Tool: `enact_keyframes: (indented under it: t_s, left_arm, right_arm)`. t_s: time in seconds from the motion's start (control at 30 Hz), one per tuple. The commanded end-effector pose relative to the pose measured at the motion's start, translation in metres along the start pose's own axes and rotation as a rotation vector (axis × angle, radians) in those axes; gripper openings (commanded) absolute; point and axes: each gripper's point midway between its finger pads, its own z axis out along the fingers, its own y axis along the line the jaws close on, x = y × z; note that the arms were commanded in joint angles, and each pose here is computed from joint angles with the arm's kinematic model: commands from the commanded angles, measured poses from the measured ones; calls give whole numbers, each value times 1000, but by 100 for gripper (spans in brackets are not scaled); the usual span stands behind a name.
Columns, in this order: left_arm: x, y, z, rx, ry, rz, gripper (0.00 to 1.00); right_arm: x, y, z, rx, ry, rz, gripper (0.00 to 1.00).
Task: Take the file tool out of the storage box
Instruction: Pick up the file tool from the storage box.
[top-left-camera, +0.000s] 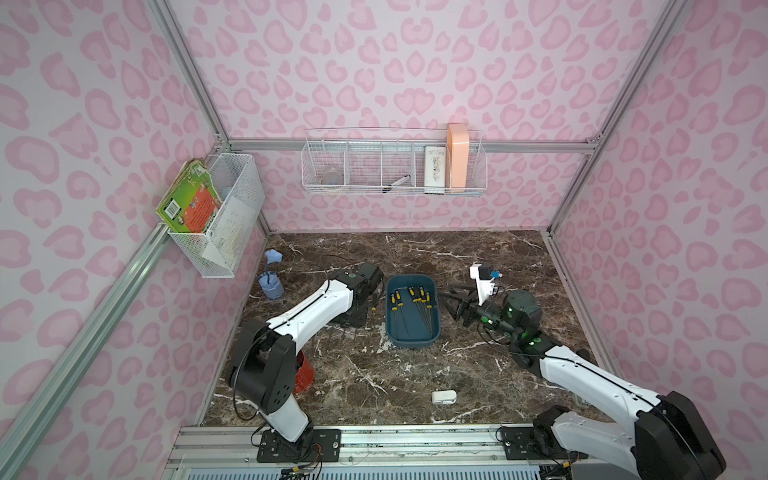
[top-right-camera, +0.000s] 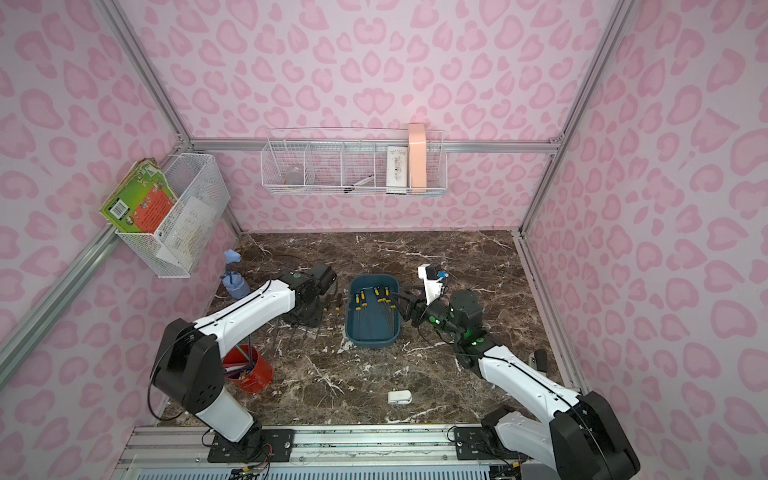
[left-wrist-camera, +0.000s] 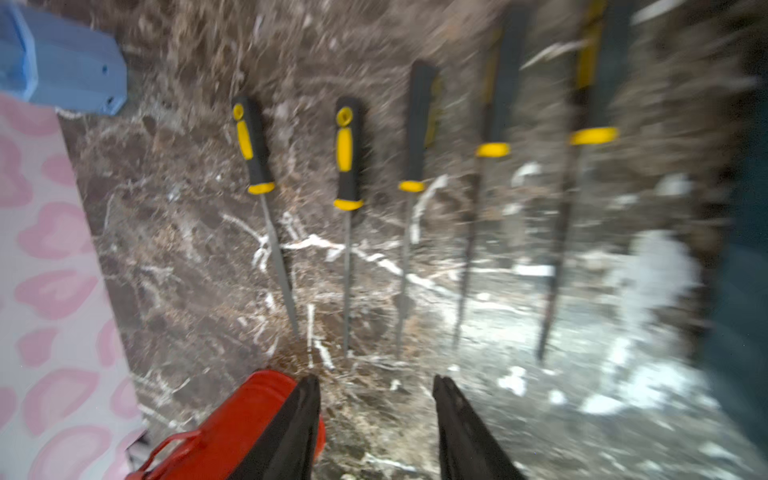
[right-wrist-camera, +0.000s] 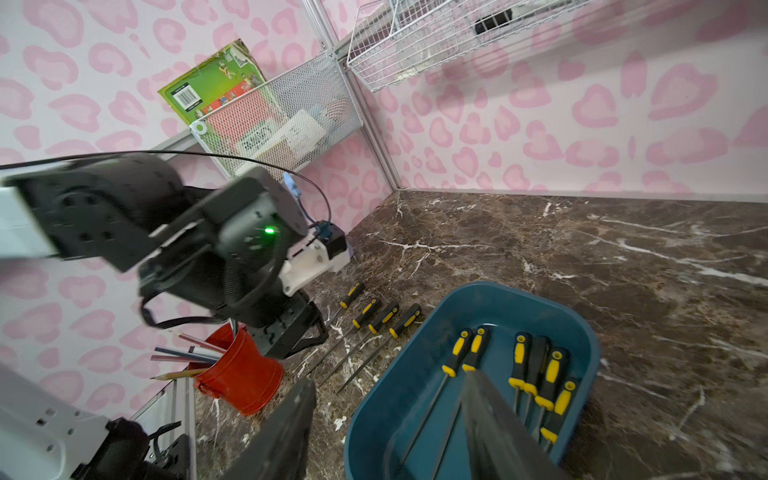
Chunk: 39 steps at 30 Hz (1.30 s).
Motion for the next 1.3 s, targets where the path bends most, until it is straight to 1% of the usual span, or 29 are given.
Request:
enact_keyframes:
  t_s: [0.0,0.03,0.1,0.17,0.27,0.33,0.37,0.43,0.47,0.5,0.57,0.6,0.67,0.7,0.8,0.9,1.03,1.1,1.27]
  left_arm:
    - [-32,-54,-29,348,-192,-66,56]
    - [-38,-63,-39,422,-235,-102,58]
    - [-45,-89,-52,546,-302,-75,58]
    - [-48,-106,-52,564,-300,-68,58]
    - [-52,-137,-41,588,-240,-29,57]
    - [-59,-151,-32,564,-236,-15,57]
    - [-61,-156,-29,556,-240,-13,55]
    - [-70,-164,-26,531,-258,-11,44]
    - [-76,-165,-24,507,-272,-17,41]
    - [-81,-170,-20,488,-270,-12,40]
    - [-84,-179,-9,467,-229,-3,33]
    - [-91,-183,-6,453,-232,-8,30]
    - [-92,-184,12,392,-209,-3,29]
    - [-93,-180,20,346,-198,-1,31]
    - [-96,-168,28,266,-207,-52,30]
    - [-98,-174,37,283,-191,-47,29]
    - [-94,-190,56,334,-125,-37,29]
    - [-95,-191,62,323,-120,-38,28]
    - [-98,-179,71,269,-124,-58,25]
  right_arm:
    - [3,-17,5,88,26,-22,54]
    - [4,-21,5,103,28,-21,54]
    - [4,-23,3,117,13,-16,55]
    - [7,-25,2,125,12,-9,55]
    - [9,-27,-1,129,9,-3,55]
    - [10,-29,-8,146,-1,-3,55]
    - [9,-30,-11,154,-8,-6,55]
    - [8,-33,-18,173,-21,-13,55]
    - [6,-34,-21,182,-30,-14,55]
    - [4,-35,-24,188,-41,-15,54]
    - [4,-35,-26,190,-50,-19,54]
    - [3,-35,-26,189,-51,-20,54]
    - [4,-35,-26,187,-51,-23,54]
    - [5,-34,-27,185,-52,-23,54]
    - [6,-34,-29,179,-62,-18,54]
    - [5,-31,-29,159,-73,-15,54]
    - [7,-30,-26,147,-62,-13,54]
    - [8,-30,-27,150,-63,-12,55]
    - [9,-31,-26,152,-61,-13,55]
